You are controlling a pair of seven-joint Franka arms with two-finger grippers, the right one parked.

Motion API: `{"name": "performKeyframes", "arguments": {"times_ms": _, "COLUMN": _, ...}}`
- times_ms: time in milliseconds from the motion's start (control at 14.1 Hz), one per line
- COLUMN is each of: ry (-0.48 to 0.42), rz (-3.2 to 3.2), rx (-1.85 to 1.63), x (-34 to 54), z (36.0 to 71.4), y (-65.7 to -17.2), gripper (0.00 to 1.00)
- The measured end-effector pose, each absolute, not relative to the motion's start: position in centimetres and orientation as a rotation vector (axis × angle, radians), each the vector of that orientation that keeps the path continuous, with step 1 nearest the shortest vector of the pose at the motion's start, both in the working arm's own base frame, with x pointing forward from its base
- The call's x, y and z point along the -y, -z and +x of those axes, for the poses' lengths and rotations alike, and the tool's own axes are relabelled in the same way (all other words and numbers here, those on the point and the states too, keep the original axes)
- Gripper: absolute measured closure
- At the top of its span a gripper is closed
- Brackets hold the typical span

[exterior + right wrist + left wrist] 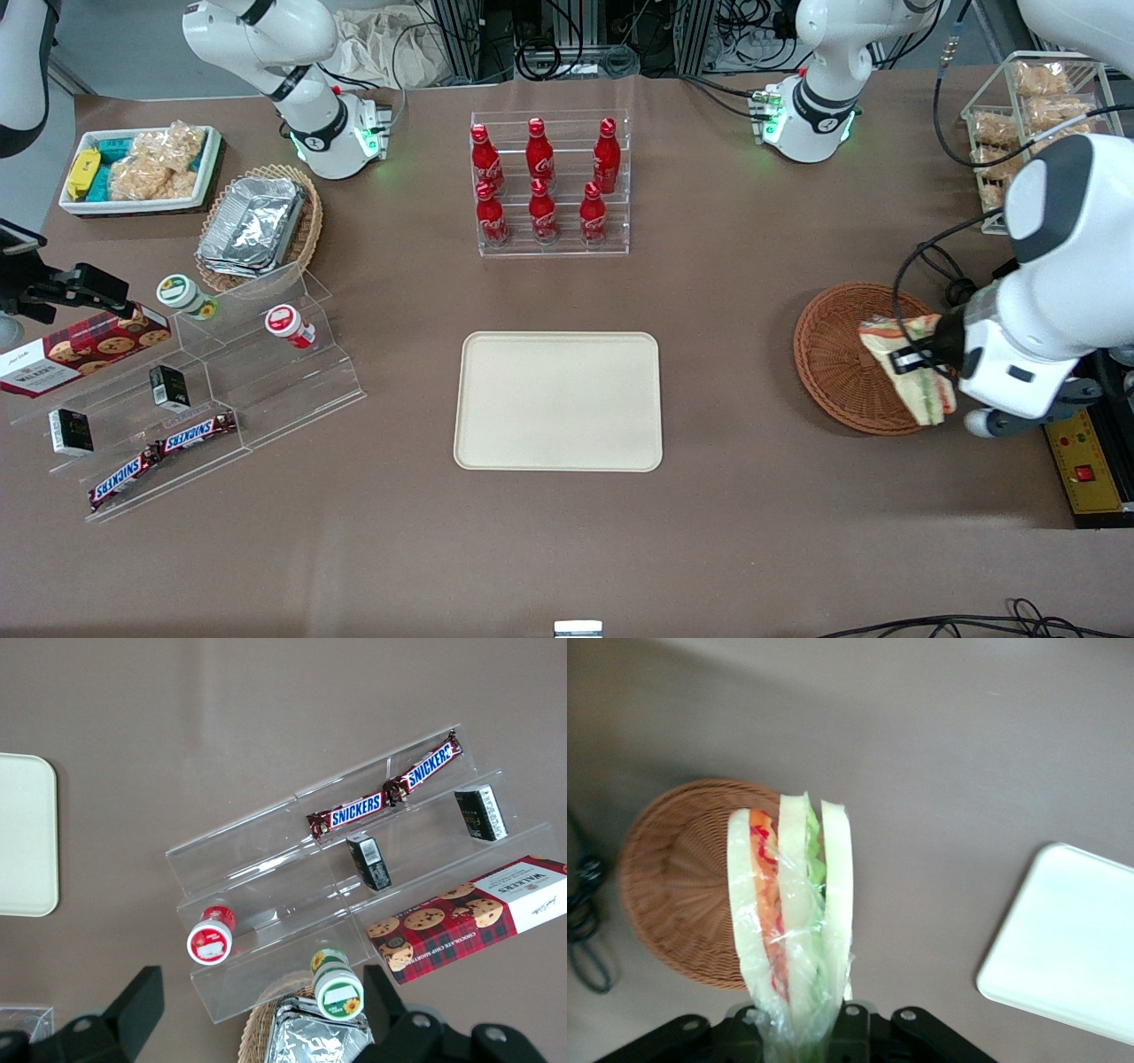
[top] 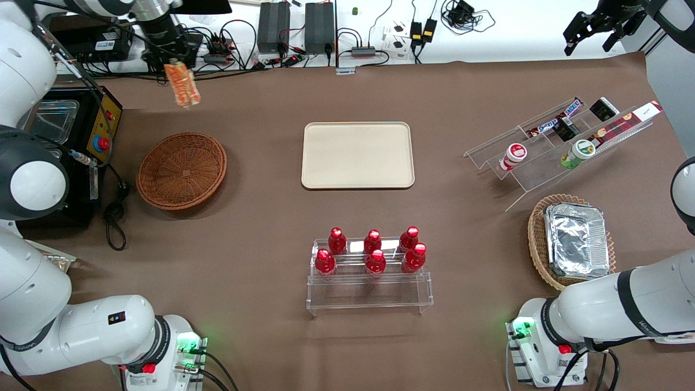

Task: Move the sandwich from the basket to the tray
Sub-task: 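Carry the sandwich with the left gripper over the cream tray, then lower the sandwich onto the tray and open the left gripper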

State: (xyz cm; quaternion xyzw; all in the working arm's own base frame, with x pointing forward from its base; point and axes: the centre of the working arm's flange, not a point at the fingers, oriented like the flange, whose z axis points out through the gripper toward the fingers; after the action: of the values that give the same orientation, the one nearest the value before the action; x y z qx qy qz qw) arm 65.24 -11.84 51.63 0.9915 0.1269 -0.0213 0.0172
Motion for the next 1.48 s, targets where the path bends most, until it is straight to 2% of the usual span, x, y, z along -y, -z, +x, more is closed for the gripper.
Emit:
{"name": "performKeyframes", "arguments": {"times_ms": 141, "ry": 0.061, "rz": 3.061, "rx": -0.220, "x": 18.5, "z": 65.1, "y": -48.7, "gripper": 0.80}}
{"name": "performKeyframes", "arguments": {"times_ms": 354, "ry": 0.045, "rz": 3.054, "rx": 0.048, "x": 30.1, "z": 63.9, "y": -41.0, "gripper": 0.80}}
{"name": "performKeyframes", "arguments": {"times_ms": 566, "ry": 0.076, "rz": 3.035, "rx": 0.202, "x": 36.9, "z": 62.1, "y": -33.1, "gripper": 0.80}}
{"name": "performKeyframes", "arguments": {"times_ms": 990, "ry": 0.071, "rz": 2.965, "rx": 0.234, "x": 39.6, "z": 61.9, "y": -24.1, "gripper": 0.80}}
{"name": "performKeyframes", "arguments": {"times_ms": 1273, "ry": 0.103, "rz": 2.964, "rx": 0.224, "x": 40.4, "z": 61.3, "y": -21.6, "gripper": 0.83}}
{"name": "performKeyframes", "arguments": {"times_ms": 1414, "ry": 0.092, "rz": 2.992, "rx": 0.173, "x": 40.5, "z": 61.3, "y": -21.2, "gripper": 0.70}}
{"name": "performKeyframes", "arguments": {"times_ms": 1485, "ry": 0.083, "rz": 3.001, "rx": 0.151, "x": 40.7, "z": 61.4, "y": -21.2, "gripper": 0.58}}
